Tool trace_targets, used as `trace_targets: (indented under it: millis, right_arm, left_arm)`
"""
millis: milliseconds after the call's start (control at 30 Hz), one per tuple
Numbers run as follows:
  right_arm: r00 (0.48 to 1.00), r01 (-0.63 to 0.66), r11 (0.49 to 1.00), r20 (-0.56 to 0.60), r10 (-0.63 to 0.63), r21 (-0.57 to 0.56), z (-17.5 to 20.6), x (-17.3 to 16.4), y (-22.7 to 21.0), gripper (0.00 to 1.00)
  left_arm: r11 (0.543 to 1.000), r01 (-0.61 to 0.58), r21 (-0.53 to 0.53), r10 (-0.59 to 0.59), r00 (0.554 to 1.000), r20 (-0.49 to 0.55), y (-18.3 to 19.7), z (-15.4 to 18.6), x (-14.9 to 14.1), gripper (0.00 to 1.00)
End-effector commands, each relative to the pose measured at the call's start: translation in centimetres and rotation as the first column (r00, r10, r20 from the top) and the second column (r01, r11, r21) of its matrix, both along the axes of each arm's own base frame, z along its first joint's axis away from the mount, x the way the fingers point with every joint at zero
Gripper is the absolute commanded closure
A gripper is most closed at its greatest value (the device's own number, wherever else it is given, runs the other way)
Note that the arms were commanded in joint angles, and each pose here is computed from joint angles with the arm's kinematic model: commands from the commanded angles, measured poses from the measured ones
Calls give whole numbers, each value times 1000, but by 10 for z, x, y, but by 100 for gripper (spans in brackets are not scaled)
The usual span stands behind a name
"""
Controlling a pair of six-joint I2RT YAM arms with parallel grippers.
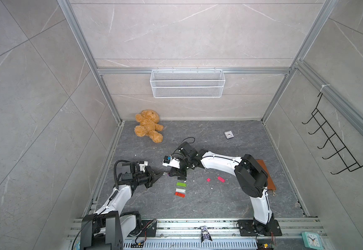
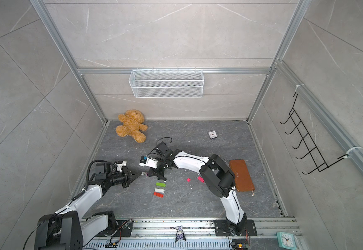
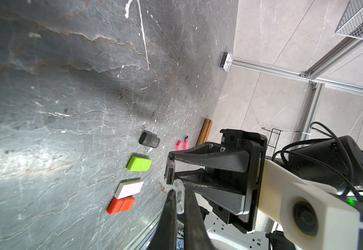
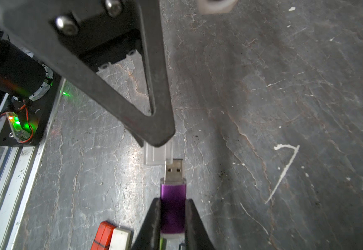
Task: Close the usb drive cover
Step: Pick up the USB drive from the center of the board.
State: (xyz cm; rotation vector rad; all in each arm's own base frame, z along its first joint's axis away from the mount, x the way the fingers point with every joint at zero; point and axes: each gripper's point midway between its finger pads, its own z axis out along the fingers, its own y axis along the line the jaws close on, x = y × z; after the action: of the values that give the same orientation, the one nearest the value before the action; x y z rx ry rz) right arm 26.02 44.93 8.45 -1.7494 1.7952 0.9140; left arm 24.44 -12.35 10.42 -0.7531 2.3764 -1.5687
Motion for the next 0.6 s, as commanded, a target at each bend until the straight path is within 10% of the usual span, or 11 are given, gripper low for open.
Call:
trace_targets:
  millis: [0,567]
  right_arm:
    - [1000,-6,999,-12,7,43,18,-3,-1,85]
    - [999,-23,998,-41,26,61,26,-7,-5,85]
  left_arm:
    - [1000,26,-12,-26,998,54,-3,16,5,100]
    - [1000,29,8,-29,997,71,-2,18,5,100]
